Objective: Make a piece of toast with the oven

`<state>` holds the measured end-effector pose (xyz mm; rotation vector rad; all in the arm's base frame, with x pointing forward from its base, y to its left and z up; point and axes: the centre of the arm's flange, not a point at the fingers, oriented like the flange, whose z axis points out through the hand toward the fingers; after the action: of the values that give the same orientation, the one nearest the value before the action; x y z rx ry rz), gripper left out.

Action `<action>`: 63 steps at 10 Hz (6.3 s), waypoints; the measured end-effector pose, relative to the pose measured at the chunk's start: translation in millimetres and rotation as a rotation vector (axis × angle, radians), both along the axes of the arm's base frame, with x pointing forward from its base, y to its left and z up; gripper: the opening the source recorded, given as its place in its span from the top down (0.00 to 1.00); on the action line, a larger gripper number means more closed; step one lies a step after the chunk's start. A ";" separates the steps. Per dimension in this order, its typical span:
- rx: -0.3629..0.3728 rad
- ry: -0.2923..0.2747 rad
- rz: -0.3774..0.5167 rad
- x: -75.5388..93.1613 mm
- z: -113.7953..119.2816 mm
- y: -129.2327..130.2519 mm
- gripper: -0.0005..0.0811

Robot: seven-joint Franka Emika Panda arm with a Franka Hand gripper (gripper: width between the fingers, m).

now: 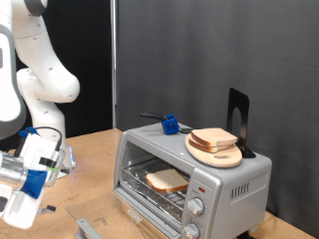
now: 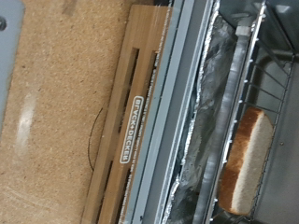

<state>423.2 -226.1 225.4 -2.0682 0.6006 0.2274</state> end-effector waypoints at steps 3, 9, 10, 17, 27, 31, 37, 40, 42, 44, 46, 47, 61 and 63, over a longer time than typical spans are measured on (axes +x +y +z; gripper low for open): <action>0.007 0.004 0.005 1.8 -5.2 2.8 0.16; -0.027 -0.011 -0.005 5.2 -6.8 0.0 0.16; -0.049 -0.014 -0.011 6.6 -12.5 0.8 0.16; -0.046 0.009 0.043 -3.4 -49.2 22.2 0.16; -0.030 0.034 0.079 -26.0 -73.9 73.0 0.16; 0.032 0.050 0.100 -29.0 -57.4 77.6 0.16; 0.189 0.058 0.124 -34.9 14.6 78.3 0.16; 0.217 0.027 0.089 -26.2 49.5 92.0 0.16; 0.222 -0.002 0.067 -16.8 65.4 108.1 0.16; 0.232 -0.011 0.059 -13.3 77.1 123.5 0.16; 0.239 -0.038 0.055 -6.1 88.6 139.9 0.16; 0.239 -0.043 0.059 -4.2 92.5 147.7 0.16; 0.345 0.090 0.087 -36.1 136.9 208.1 0.16; 0.379 0.042 0.010 -34.1 151.6 177.8 0.16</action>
<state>389.1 -48.3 377.0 -1.7046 0.5269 0.3621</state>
